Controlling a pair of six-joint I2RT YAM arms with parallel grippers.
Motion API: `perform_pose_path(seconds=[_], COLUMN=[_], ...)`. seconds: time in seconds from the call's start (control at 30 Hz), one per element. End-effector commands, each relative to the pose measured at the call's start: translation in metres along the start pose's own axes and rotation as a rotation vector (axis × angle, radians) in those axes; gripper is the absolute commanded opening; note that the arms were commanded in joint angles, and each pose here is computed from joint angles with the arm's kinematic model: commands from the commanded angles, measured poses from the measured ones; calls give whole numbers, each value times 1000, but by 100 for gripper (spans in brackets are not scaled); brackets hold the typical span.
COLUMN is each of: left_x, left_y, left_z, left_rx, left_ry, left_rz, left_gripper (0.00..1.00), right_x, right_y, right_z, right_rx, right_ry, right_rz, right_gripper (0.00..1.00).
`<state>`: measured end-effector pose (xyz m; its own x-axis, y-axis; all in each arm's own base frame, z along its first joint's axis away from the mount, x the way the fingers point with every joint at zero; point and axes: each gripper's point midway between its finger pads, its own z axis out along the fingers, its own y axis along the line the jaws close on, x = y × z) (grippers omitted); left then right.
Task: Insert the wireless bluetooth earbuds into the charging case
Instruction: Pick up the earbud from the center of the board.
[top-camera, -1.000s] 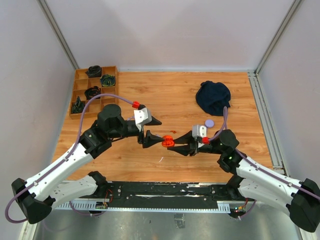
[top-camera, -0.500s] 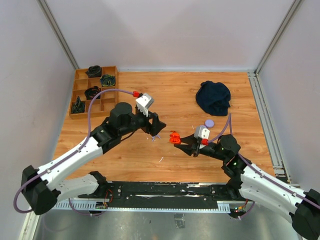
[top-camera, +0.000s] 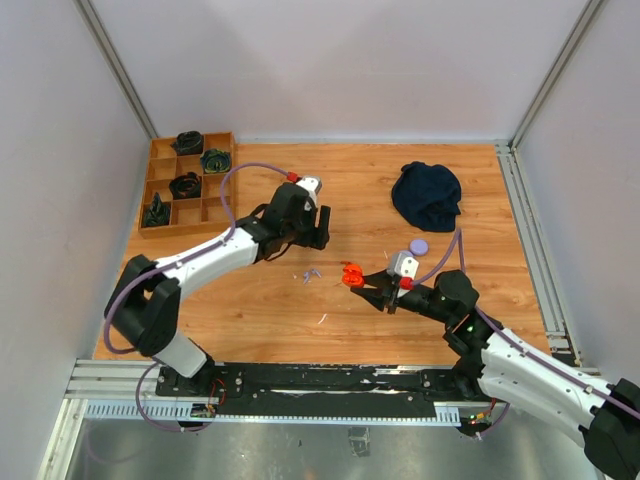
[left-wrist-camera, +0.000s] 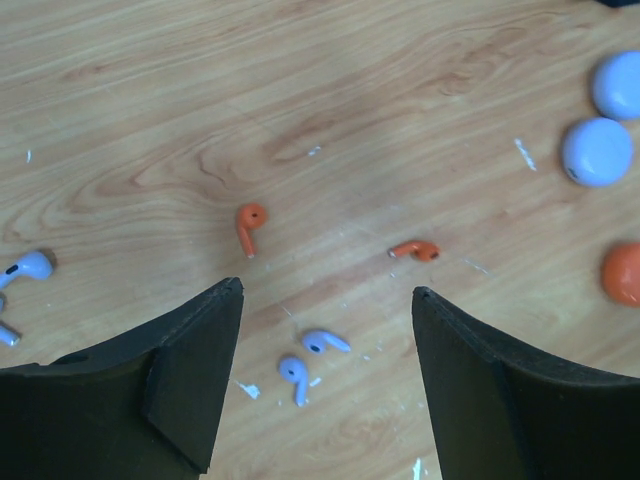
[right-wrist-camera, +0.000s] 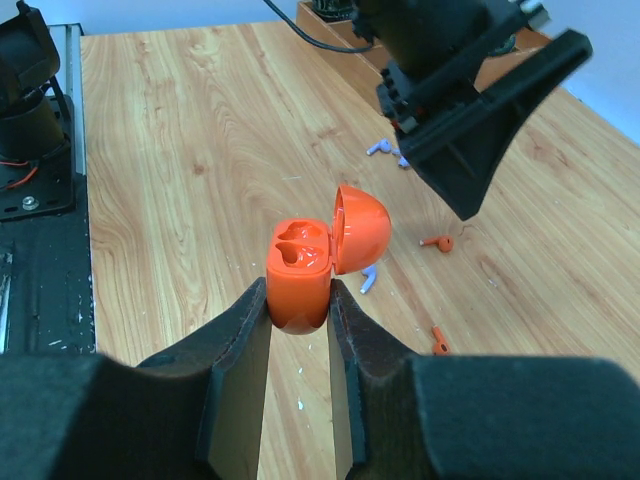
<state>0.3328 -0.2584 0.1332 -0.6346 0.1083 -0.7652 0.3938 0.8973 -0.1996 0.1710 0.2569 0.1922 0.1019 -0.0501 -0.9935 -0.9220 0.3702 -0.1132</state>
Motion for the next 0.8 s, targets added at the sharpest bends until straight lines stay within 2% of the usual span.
perform_pose_path(seconds=[0.0, 0.23, 0.53, 0.77], left_x=[4, 20, 30, 41], left_y=[16, 34, 49, 51], left_z=[25, 58, 80, 92], left_rx=[-81, -152, -179, -182], left_ry=[65, 184, 274, 320], left_rz=[-25, -15, -10, 2], left_gripper=[73, 68, 51, 47], right_x=[3, 3, 5, 6], right_y=[-9, -10, -10, -10], right_z=[-1, -1, -2, -2], right_rx=[33, 34, 37, 34], right_ry=[8, 18, 24, 28], right_rz=[-24, -30, -32, -30], right_gripper=[9, 9, 9, 9])
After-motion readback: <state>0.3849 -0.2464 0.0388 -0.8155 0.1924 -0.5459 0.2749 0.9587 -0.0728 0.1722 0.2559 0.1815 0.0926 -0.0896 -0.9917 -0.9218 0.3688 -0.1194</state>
